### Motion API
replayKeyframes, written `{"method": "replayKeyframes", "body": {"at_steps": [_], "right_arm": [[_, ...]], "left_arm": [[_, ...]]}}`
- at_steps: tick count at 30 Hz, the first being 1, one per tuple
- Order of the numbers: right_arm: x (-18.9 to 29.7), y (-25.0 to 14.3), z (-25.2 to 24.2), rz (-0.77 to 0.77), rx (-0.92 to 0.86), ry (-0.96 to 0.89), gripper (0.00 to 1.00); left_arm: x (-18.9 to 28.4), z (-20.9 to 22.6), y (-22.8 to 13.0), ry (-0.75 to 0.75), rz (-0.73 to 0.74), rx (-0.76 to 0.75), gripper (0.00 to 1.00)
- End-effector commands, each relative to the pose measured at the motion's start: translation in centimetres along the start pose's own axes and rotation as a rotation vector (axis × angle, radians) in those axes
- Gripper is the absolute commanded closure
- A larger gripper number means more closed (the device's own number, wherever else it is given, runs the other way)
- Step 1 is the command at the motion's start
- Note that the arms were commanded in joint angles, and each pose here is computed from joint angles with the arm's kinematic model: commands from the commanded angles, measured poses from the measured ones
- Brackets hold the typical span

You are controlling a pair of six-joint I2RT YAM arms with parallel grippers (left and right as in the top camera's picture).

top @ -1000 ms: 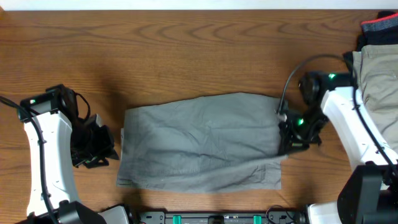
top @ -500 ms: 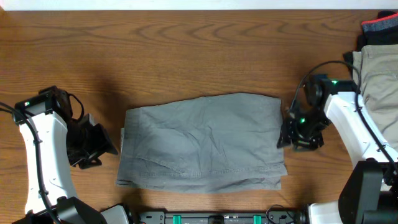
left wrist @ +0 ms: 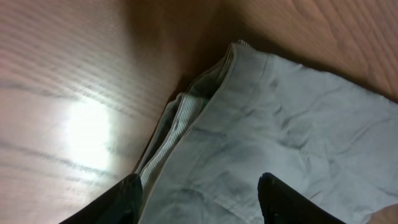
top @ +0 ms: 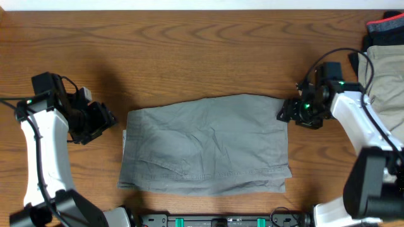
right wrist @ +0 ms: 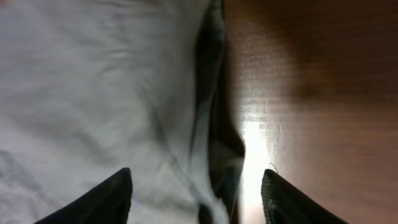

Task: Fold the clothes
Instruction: 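Lower the folded edge onto the near hem and release both grippers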

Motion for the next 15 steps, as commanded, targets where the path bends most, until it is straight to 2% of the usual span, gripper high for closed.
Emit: {"method": "replayKeyframes", "body": {"at_steps": [1, 4, 6, 8, 9, 13, 15], "right_arm": [[-2.5, -0.7, -0.5, 0.081, -0.01, 0.032, 0.44], [-4.0, -1.4, 1.8, 0.145, 0.125, 0.218, 0.57], [-4.5, -1.8, 2.9, 0.165, 0.189, 0.286, 0.73], [-4.9, -1.8, 3.5, 0.16, 0.23, 0.291, 0.92], [-5.0, -1.6, 3.6, 0.148, 0.243, 0.282, 0.99], [-5.1, 1.4, 2.1, 0.026, 0.161, 0.154, 0.99], [-4.6, 4.2, 0.9, -0.093, 0.089, 0.1, 0.99]], "left_arm": [[-1.5, -0.1, 0.2, -0.032, 0.06, 0.02, 0.38], [-2.7, 0.1, 0.3, -0.029, 0.102, 0.028, 0.38], [-3.3, 0.1, 0.4, -0.029, 0.118, 0.03, 0.38], [-3.7, 0.2, 0.6, -0.035, 0.123, 0.031, 0.38], [-3.9, 0.1, 0.8, -0.04, 0.121, 0.031, 0.38], [-3.9, -0.1, 1.5, -0.06, 0.089, 0.018, 0.38], [-4.0, -0.2, 2.0, -0.062, 0.063, 0.008, 0.38]]}}
Point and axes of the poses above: each gripper's point midway between its finger pads, its own x axis back along the fingers, its own z axis along the line the jaws close on, y = z × x, the point moved 4 cm from there along x, back along the fingers, and after that the axes turned 3 degrees about -x, right-handed, at the moved point
